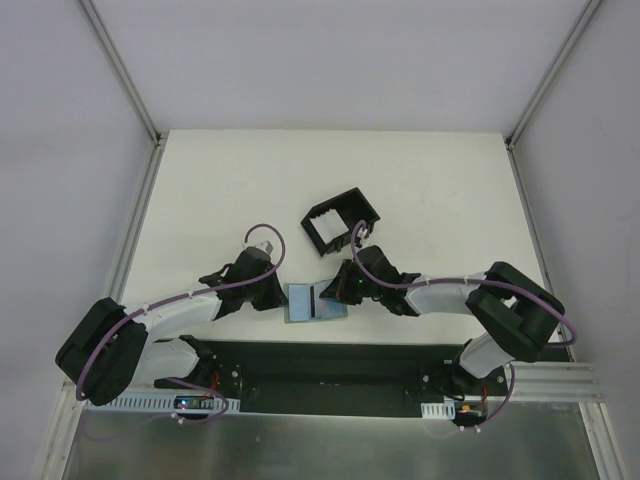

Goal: Put the credit cards into the card holder
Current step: Insert the credit card into the card holder.

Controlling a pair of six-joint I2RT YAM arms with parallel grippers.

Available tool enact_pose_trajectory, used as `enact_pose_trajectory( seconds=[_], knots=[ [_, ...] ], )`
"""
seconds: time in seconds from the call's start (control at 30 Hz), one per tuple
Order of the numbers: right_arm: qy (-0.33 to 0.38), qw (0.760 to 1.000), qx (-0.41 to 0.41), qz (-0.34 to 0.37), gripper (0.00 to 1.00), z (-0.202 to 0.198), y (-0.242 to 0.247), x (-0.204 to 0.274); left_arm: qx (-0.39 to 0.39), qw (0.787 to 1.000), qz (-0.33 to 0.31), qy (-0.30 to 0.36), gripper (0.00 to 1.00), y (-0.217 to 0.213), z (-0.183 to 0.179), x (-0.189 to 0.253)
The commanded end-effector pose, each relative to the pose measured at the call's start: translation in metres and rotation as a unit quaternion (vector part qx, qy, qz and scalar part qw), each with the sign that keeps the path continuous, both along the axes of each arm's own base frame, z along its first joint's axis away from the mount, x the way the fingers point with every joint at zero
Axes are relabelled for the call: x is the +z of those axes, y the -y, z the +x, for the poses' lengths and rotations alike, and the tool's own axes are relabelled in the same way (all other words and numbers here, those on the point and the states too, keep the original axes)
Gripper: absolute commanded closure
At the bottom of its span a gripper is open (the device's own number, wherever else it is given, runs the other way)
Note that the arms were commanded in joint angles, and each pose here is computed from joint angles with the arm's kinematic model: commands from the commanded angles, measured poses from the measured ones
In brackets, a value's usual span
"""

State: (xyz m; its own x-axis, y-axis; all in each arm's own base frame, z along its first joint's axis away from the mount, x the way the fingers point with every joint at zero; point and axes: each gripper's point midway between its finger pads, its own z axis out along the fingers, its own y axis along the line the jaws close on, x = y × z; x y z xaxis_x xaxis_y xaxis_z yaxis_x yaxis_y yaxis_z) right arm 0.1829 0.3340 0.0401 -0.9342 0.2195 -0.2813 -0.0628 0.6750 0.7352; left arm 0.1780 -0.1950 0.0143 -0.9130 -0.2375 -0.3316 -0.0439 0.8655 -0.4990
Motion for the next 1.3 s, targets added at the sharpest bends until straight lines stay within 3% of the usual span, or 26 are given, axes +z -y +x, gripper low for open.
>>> enact_pose_trajectory(
  seconds=[0.0, 0.53, 0.87, 1.27],
  knots=[
    [-0.013, 0.999, 0.03, 0.007, 1.0, -0.008, -0.007, 0.0, -0.002, 0.998, 0.049, -0.025, 1.0, -0.02, -0.009, -0.019],
    [-0.028, 0.999, 0.015, 0.011, 0.98, -0.004, -0.036, -0.009, -0.005, 0.999, 0.036, -0.029, 1.0, -0.016, -0.011, -0.015],
    [0.025, 0.994, 0.002, -0.109, 0.57, 0.006, 0.006, 0.002, -0.009, 0.999, 0.036, -0.027, 1.0, -0.016, -0.012, -0.015],
    [0.0, 0.994, 0.079, -0.081, 0.56, -0.01, -0.043, 0.001, -0.014, 0.999, 0.03, -0.021, 1.0, -0.013, -0.01, -0.01]
  ],
)
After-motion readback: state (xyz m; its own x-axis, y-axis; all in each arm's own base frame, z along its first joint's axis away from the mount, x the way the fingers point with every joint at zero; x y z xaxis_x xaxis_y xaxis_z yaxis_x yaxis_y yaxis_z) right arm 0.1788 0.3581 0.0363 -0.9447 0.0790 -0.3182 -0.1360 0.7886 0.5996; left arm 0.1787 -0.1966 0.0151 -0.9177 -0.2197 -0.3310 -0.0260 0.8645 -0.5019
